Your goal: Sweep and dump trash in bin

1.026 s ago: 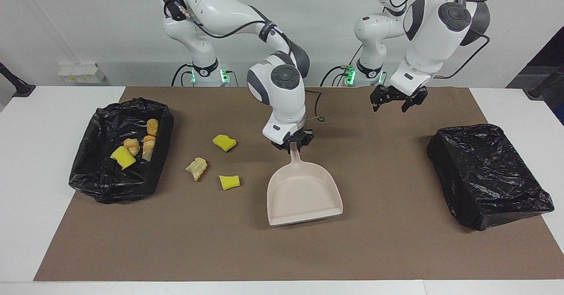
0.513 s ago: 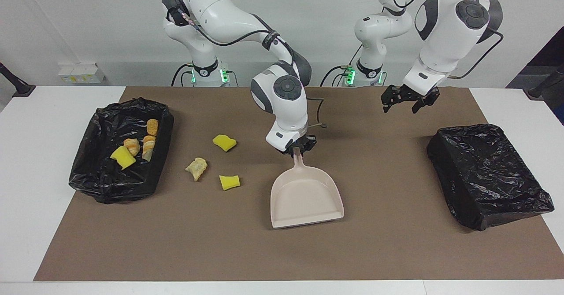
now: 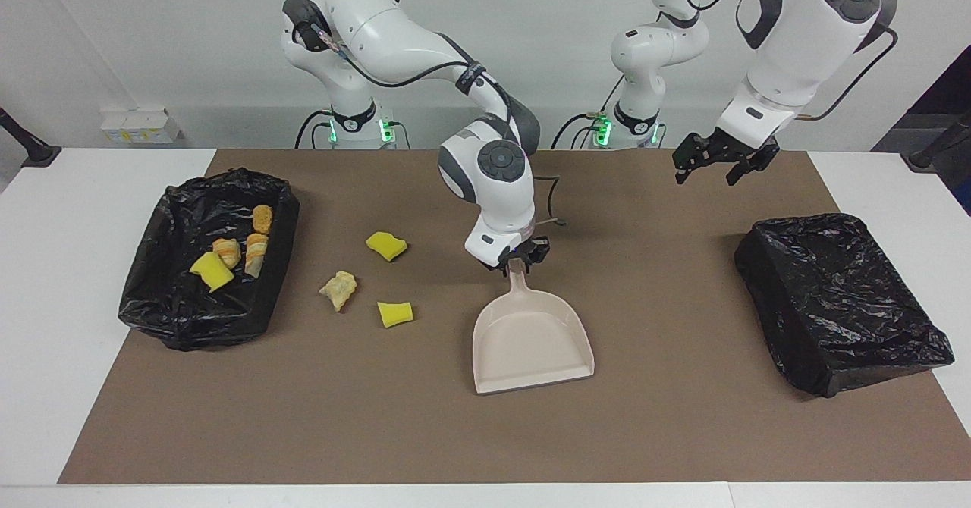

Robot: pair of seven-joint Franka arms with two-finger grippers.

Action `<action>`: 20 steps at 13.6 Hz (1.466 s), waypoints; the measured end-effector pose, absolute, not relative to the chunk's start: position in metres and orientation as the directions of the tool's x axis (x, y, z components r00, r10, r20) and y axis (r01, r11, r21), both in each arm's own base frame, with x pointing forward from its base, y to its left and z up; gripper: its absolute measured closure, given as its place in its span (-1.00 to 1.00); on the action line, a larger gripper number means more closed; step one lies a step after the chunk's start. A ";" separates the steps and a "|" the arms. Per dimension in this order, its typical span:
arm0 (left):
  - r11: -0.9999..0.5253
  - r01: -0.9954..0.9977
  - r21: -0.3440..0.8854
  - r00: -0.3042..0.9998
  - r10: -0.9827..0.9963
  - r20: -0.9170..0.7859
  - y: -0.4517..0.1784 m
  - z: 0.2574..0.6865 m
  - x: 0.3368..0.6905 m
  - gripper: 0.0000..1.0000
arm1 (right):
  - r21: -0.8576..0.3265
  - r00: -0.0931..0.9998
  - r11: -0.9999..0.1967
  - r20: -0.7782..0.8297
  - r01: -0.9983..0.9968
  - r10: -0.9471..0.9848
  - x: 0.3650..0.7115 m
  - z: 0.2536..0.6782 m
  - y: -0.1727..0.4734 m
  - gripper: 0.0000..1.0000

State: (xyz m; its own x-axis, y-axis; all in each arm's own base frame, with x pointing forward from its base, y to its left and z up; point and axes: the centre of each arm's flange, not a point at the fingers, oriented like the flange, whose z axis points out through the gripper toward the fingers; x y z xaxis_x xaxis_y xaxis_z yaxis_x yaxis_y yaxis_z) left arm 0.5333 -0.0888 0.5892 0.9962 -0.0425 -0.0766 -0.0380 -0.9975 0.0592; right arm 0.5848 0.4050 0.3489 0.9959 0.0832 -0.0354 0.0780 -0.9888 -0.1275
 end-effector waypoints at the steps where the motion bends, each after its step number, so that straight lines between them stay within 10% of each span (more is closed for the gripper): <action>1: -0.998 -0.037 0.054 0.996 -0.041 -0.077 -0.085 0.597 0.536 -1.00 | -0.131 0.998 -0.990 -0.030 0.048 0.052 0.585 0.355 0.406 -0.40; 4: -0.998 -0.041 0.052 0.996 -0.045 -0.075 -0.081 0.606 0.539 -1.00 | -0.129 0.999 -0.991 -0.031 -0.036 -0.032 0.576 0.393 0.404 -1.00; 9: -0.996 -0.071 0.058 0.995 -0.075 -0.064 -0.077 0.614 0.538 -1.00 | -0.105 0.990 -0.992 -0.132 -0.064 -0.050 0.487 0.429 0.410 -1.00; 20: -0.997 -0.056 0.062 0.998 -0.057 -0.015 -0.070 0.637 0.526 -1.00 | -0.055 0.976 -0.998 -0.212 0.026 0.037 0.285 0.351 0.385 -1.00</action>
State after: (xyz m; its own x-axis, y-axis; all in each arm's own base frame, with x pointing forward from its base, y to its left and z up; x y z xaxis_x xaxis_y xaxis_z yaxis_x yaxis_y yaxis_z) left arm 0.5264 -0.0699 0.6368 0.9983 -0.0566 -0.0152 -0.0556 -0.9965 0.0619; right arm 0.2852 0.3845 0.3514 0.9765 0.0369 -0.2125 0.0259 -0.9982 -0.0545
